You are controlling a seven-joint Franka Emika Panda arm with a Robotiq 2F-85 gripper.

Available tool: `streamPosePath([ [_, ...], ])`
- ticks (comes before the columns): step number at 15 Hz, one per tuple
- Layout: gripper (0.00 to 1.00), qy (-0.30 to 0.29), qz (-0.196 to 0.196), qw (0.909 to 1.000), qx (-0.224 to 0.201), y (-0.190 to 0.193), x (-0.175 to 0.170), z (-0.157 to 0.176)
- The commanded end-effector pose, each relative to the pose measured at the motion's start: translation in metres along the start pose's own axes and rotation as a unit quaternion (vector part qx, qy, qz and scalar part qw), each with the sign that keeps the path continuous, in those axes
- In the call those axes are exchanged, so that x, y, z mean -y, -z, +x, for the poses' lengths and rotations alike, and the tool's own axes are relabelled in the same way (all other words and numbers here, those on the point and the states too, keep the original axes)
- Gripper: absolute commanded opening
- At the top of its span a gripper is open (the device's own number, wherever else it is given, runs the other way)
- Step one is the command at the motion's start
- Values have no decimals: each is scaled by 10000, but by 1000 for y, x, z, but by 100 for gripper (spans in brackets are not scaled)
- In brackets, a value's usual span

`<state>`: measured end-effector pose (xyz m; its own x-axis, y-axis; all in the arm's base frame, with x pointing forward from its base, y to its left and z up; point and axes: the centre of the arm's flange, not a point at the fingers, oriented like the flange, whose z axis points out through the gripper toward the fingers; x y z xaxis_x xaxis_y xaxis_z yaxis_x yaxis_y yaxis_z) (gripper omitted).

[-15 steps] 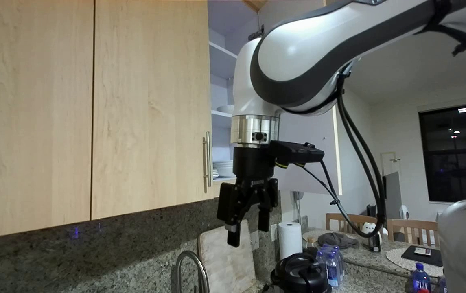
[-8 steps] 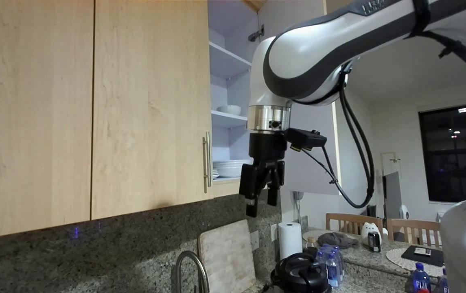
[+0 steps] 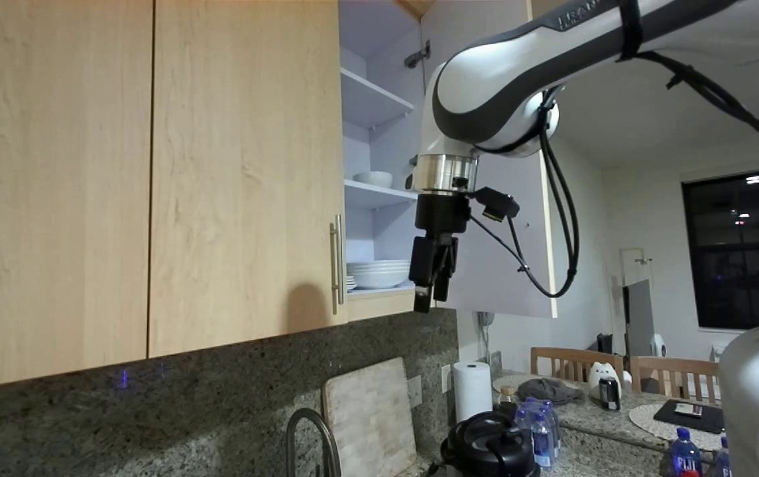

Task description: Open the left door of the first upper cabinet from the right

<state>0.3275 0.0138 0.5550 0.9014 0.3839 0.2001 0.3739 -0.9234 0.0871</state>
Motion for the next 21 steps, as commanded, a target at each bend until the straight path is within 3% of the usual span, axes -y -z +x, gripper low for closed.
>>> streamPosePath([
  [1,100,405,-45,9992,-38,16,-24,28],
  [8,100,597,-162,9955,-716,49,-58,76],
  [14,100,797,73,9838,-1605,52,-92,115],
  [18,100,546,571,9829,-1664,38,-102,118],
  [19,100,473,339,9853,-1606,43,-98,112],
  [21,100,432,452,9852,-1596,36,-99,114],
])
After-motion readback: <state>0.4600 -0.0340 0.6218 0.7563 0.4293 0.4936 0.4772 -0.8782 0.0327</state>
